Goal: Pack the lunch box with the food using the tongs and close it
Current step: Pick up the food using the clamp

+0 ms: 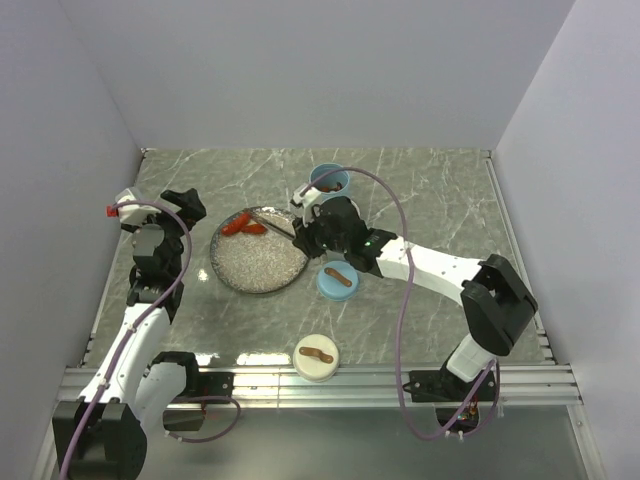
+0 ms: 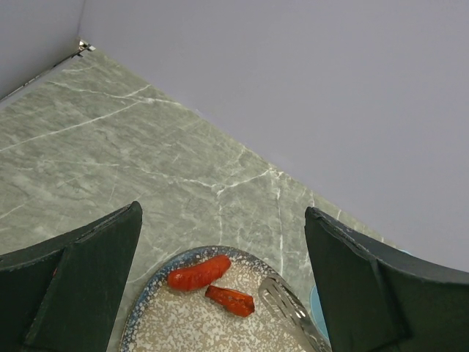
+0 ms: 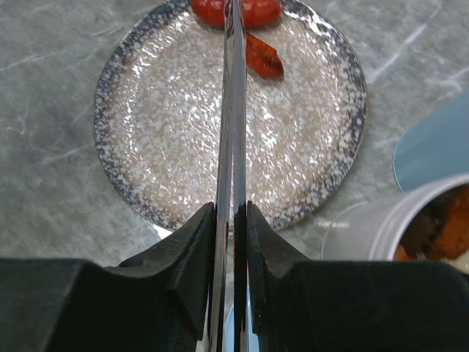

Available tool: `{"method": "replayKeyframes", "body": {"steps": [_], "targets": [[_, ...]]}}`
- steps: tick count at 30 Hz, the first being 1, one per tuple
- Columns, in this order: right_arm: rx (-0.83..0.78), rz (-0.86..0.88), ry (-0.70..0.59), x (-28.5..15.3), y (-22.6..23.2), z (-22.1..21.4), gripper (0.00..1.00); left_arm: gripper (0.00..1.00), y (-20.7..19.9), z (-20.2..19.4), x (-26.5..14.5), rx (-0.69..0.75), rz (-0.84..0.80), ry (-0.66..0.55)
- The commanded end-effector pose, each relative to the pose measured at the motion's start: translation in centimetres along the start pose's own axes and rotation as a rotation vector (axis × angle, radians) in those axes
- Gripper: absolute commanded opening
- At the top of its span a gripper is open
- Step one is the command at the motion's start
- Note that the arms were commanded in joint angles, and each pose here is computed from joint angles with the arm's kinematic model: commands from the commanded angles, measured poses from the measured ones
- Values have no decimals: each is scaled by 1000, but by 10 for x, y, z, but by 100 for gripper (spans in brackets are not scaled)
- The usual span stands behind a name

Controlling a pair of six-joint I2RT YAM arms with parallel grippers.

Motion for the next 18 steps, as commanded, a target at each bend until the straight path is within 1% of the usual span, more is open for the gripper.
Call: {"method": "replayKeyframes", "body": {"steps": [1, 5, 9, 11, 14, 18], "targets": [[32, -49, -77, -18, -2, 16, 20, 99, -3, 13, -2, -26, -16, -55], [32, -64, -91, -28, -2, 21, 21, 99, -3, 13, -3, -27, -19, -56], [29, -68, -65, -19, -6, 12, 28, 99, -3, 13, -4, -29, -18, -58], [14, -37, -51, -14, -4, 6, 31, 100, -3, 14, -5, -31, -19, -60], [8, 8, -50, -9, -2, 3, 38, 99, -3, 14, -5, -29, -22, -59], [-30, 52, -36, -6, -3, 1, 44, 99, -3, 14, -4, -28, -19, -56]]}}
Point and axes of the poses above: each gripper's point midway between its finger pads, its own x axis out along the fingers, its own y axis along the line the jaws close on, z = x × y, the point moved 4 cm from there along -x, back along the fingers, and after that the axes turned 15 degrees about x, right-handed, at the moved point
